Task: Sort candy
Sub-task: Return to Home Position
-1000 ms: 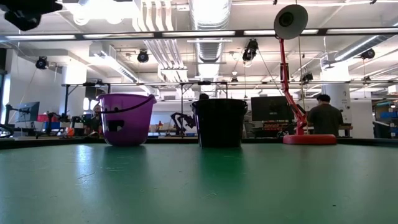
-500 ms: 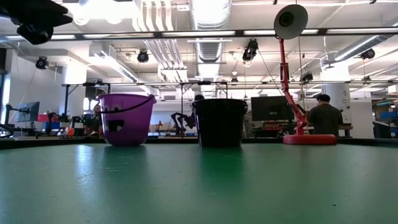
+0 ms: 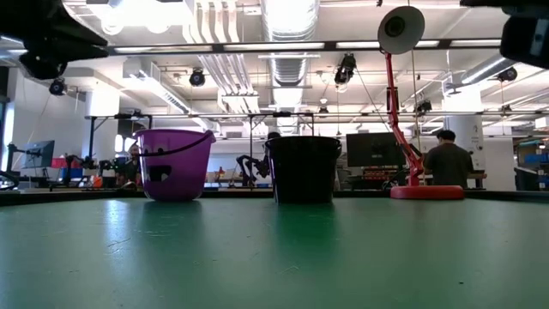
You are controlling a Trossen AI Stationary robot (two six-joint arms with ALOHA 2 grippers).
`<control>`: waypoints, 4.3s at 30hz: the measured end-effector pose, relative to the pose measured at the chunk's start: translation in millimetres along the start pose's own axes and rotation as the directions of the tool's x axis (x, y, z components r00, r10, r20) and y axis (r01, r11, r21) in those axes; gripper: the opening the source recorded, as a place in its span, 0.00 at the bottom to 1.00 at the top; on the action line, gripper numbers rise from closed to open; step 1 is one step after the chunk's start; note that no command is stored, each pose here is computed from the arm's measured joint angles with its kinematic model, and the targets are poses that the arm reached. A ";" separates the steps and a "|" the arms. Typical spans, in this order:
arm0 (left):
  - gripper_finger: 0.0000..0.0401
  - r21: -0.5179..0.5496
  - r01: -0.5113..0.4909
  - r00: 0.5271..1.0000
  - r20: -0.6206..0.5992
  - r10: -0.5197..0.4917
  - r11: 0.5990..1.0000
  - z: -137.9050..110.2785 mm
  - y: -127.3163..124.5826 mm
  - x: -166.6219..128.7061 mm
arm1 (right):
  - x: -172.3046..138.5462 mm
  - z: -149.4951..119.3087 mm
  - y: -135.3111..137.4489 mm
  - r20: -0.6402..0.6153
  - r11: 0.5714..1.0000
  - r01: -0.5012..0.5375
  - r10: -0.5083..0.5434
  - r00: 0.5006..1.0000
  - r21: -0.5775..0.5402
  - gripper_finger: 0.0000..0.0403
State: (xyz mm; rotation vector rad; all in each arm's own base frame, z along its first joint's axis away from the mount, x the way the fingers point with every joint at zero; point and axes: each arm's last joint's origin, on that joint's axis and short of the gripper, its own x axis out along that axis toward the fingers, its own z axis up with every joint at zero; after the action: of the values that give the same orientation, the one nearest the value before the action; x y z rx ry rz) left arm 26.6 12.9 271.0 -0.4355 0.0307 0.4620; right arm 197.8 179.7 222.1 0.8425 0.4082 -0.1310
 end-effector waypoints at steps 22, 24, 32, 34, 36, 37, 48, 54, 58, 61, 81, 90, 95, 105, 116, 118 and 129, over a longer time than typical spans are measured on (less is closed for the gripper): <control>0.22 -0.133 0.000 1.000 -0.026 -0.004 0.991 -33.3 24.6 38.3 | -90.9 74.1 36.1 -0.018 0.675 -0.342 0.438 0.899 -0.653 0.32; 0.22 -0.080 0.033 0.999 0.024 -0.032 0.996 -26.8 21.4 36.9 | -102.5 78.8 29.9 -0.062 0.598 -0.400 0.504 0.861 -0.695 0.32; 0.22 0.070 0.069 0.988 0.131 -0.078 0.995 -3.0 7.2 21.7 | -130.0 76.8 -37.7 -0.089 0.529 -0.523 0.640 0.763 -0.668 0.32; 0.22 0.079 0.076 0.985 0.151 -0.087 0.994 2.3 3.7 17.3 | -135.9 75.9 -55.4 -0.052 0.523 -0.553 0.695 0.718 -0.649 0.32; 0.22 0.088 0.083 0.980 0.172 -0.097 0.993 7.9 0.0 12.5 | -134.1 67.6 -69.7 -0.074 0.478 -0.580 0.727 0.683 -0.659 0.32; 0.22 0.092 0.086 0.978 0.182 -0.101 0.992 10.3 -1.6 10.3 | -132.3 62.7 -76.1 -0.094 0.451 -0.596 0.740 0.666 -0.665 0.32; 0.22 0.041 0.102 0.974 0.197 -0.108 0.994 15.3 -5.2 5.0 | -123.5 26.0 -117.0 -0.344 0.106 -0.773 0.852 0.396 -0.626 0.32; 0.22 0.004 0.103 0.978 0.182 -0.102 0.995 11.8 -2.8 8.3 | -116.5 17.8 -129.3 -0.311 0.182 -0.773 0.841 0.443 -0.607 0.32; 0.22 0.000 0.103 0.978 0.181 -0.101 0.995 11.4 -2.5 8.6 | -110.3 14.8 -134.6 -0.289 0.310 -0.738 0.776 0.561 -0.599 0.32; 0.22 -0.002 0.103 0.978 0.181 -0.101 0.995 11.4 -2.5 8.6 | -105.9 12.4 -139.0 -0.275 0.372 -0.687 0.718 0.639 -0.624 0.32; 0.22 -0.013 0.106 0.987 0.123 -0.104 0.994 6.1 -0.9 9.9 | -98.7 7.0 -145.0 -0.283 0.375 -0.594 0.620 0.731 -0.712 0.32; 0.22 -0.018 0.107 0.989 0.106 -0.105 0.994 2.5 1.3 13.0 | -98.5 6.9 -145.1 -0.284 0.391 -0.600 0.618 0.733 -0.698 0.32; 0.22 -0.005 0.103 0.990 0.101 -0.102 0.995 1.1 2.2 14.1 | -99.7 8.1 -144.9 -0.274 0.391 -0.601 0.629 0.727 -0.697 0.32; 0.22 0.004 0.128 0.988 0.087 -0.128 0.992 0.6 1.5 14.2 | -104.6 13.0 -143.6 -0.228 0.394 -0.608 0.678 0.698 -0.689 0.32; 0.22 0.024 0.122 0.989 0.084 -0.124 0.992 -0.3 2.1 14.8 | -103.7 12.3 -143.3 -0.234 0.394 -0.608 0.673 0.702 -0.689 0.32; 0.22 0.024 0.122 0.989 0.084 -0.124 0.992 -0.2 2.1 14.8 | -103.3 11.9 -143.3 -0.237 0.394 -0.607 0.669 0.704 -0.691 0.32; 0.22 0.005 0.134 0.983 0.124 -0.133 0.991 3.6 0.6 14.2 | -103.3 11.9 -143.3 -0.237 0.394 -0.607 0.670 0.704 -0.690 0.32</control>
State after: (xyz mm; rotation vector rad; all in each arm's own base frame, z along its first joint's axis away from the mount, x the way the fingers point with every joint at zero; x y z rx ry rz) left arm 38.8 20.9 272.2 -0.4090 -0.1188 0.3564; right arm 67.9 70.9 170.7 0.1200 -0.0032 0.7156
